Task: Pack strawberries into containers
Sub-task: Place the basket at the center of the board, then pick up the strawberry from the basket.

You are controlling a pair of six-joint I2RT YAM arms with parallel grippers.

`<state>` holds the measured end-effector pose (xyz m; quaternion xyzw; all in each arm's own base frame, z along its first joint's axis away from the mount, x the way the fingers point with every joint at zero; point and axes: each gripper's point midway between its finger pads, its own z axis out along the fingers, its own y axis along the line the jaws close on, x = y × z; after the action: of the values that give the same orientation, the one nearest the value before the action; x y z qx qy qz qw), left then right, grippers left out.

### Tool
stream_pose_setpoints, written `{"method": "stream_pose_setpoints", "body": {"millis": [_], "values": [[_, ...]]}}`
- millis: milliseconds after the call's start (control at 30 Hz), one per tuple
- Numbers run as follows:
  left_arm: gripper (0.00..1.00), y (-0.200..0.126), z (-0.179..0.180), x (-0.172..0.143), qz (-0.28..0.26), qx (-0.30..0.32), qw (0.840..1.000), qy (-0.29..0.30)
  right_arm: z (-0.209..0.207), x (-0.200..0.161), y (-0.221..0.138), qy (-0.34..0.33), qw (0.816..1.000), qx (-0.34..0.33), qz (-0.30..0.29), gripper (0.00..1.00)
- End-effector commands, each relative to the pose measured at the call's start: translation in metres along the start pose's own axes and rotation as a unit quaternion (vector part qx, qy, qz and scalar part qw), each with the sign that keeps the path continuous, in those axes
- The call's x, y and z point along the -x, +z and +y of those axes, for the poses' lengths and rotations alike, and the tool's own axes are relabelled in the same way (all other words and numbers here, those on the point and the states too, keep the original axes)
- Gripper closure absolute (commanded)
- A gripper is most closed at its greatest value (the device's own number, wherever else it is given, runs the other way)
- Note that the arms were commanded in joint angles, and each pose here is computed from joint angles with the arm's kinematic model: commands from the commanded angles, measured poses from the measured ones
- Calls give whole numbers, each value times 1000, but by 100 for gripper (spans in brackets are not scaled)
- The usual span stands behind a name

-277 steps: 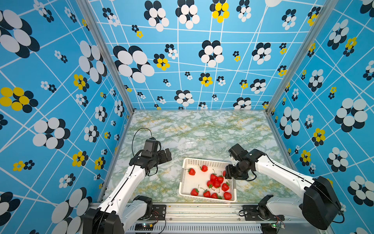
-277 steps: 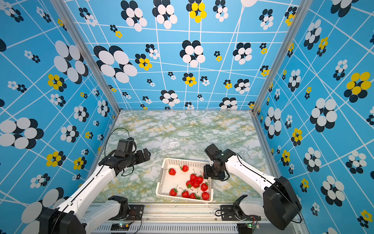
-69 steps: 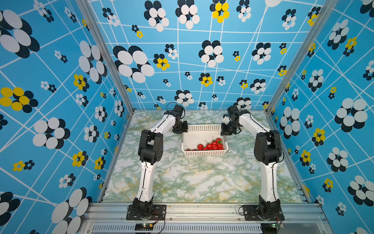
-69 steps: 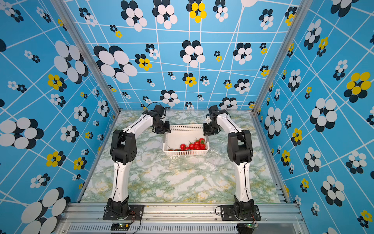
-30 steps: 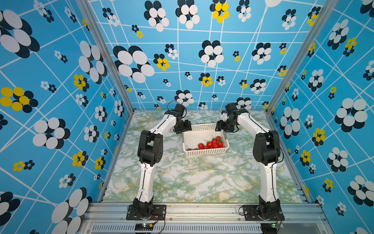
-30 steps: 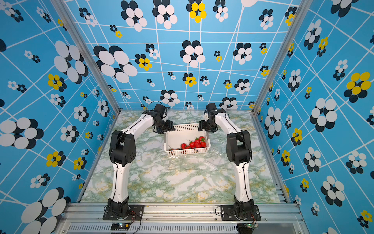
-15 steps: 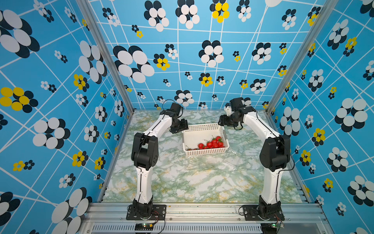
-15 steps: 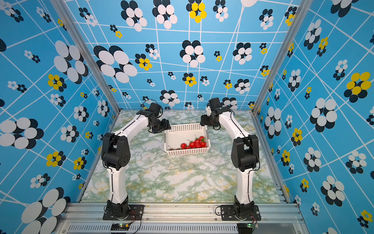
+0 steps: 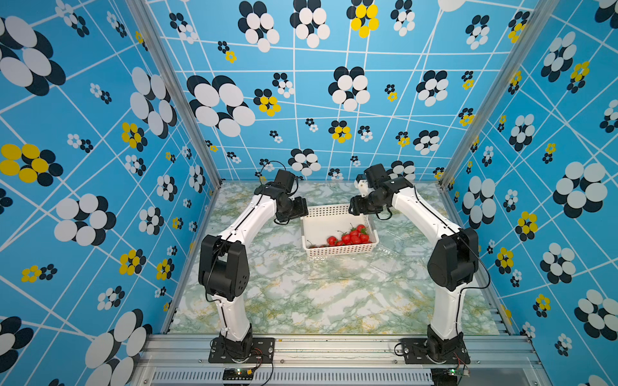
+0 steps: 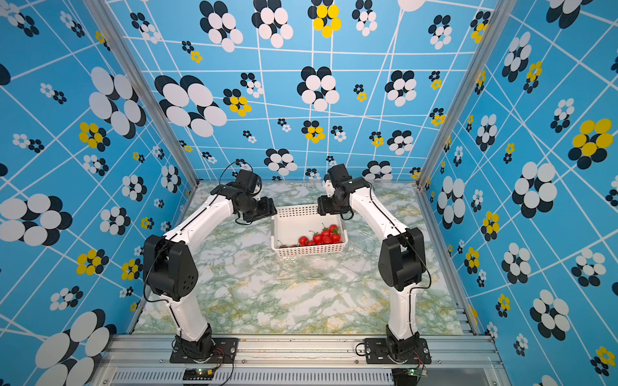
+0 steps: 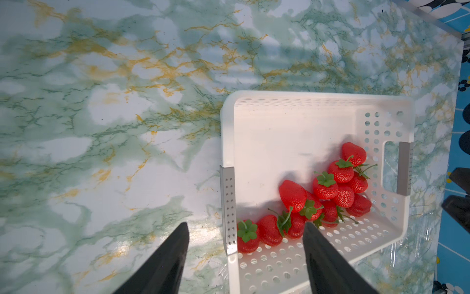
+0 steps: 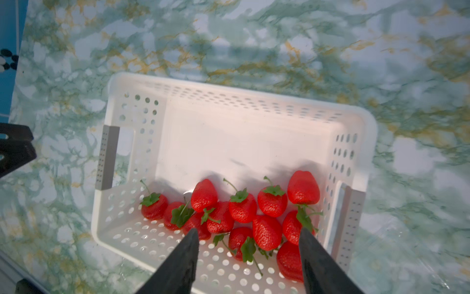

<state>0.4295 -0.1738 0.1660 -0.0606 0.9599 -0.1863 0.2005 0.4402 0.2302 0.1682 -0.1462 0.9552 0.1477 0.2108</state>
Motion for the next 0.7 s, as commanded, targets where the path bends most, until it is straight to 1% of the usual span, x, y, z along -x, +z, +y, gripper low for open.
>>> {"method": "stream_pose_setpoints", "body": {"millis": [0, 167, 267, 333, 467, 667], "values": [[28, -10, -4, -7, -9, 3, 1000, 2, 4, -31, 23, 0, 998, -8, 57, 40], [28, -7, 1, -19, 1, 7, 1000, 2, 11, -53, 49, 2, 996, -10, 93, 47], [28, -4, 3, -24, 5, 6, 1000, 0, 9, -62, 62, 6, 994, -16, 106, 55], [28, -3, 2, -27, 8, 1, 1000, -2, 9, -67, 68, 5, 993, -17, 115, 58], [28, -2, 1, -32, 11, -4, 1000, -4, 11, -75, 75, 1, 992, -15, 128, 60], [28, 2, 0, -38, 17, -6, 1000, -4, 9, -87, 90, -1, 988, -20, 151, 60]]}}
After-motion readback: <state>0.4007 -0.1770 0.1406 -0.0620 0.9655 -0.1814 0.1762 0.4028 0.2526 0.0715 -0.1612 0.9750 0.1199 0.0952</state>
